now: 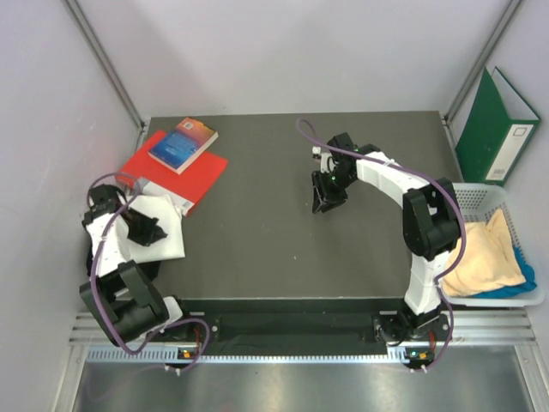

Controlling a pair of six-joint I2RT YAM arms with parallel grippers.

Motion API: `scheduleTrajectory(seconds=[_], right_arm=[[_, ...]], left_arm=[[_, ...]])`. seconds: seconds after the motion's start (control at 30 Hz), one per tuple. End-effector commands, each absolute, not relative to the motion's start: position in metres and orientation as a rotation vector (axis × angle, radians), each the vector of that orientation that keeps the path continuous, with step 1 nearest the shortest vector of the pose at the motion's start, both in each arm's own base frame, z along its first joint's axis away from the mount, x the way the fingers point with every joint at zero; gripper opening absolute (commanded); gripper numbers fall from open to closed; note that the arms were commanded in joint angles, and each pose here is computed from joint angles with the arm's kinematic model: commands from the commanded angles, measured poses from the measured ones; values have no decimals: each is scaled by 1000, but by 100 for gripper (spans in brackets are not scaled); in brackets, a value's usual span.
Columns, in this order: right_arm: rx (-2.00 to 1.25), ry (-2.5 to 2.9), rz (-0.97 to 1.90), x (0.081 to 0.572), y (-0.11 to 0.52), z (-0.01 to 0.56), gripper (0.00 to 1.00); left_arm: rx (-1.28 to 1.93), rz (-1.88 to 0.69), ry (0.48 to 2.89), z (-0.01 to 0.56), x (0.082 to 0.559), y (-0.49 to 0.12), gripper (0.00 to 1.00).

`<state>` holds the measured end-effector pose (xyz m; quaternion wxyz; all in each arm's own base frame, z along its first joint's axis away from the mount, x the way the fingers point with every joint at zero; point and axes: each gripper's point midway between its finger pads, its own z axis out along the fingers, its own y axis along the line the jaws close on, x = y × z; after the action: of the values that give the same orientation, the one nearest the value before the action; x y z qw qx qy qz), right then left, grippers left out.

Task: Fold and stack the t-shirts
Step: Put the neatly folded tshirt into the corner of the board with the left arm

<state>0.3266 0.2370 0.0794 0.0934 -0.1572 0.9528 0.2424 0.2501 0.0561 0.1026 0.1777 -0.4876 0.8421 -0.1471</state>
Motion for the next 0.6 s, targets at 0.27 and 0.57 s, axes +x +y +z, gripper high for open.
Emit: scheduleTrajectory(seconds=[0.27,0.57], right_arm=[[-499,2794,742,327,244,86,39],[-494,2795,740,328,244,88,39]], left_arm=[[-1972,-411,2160,71,186,131,0],[-2034,-894,1912,56,213,135,0]])
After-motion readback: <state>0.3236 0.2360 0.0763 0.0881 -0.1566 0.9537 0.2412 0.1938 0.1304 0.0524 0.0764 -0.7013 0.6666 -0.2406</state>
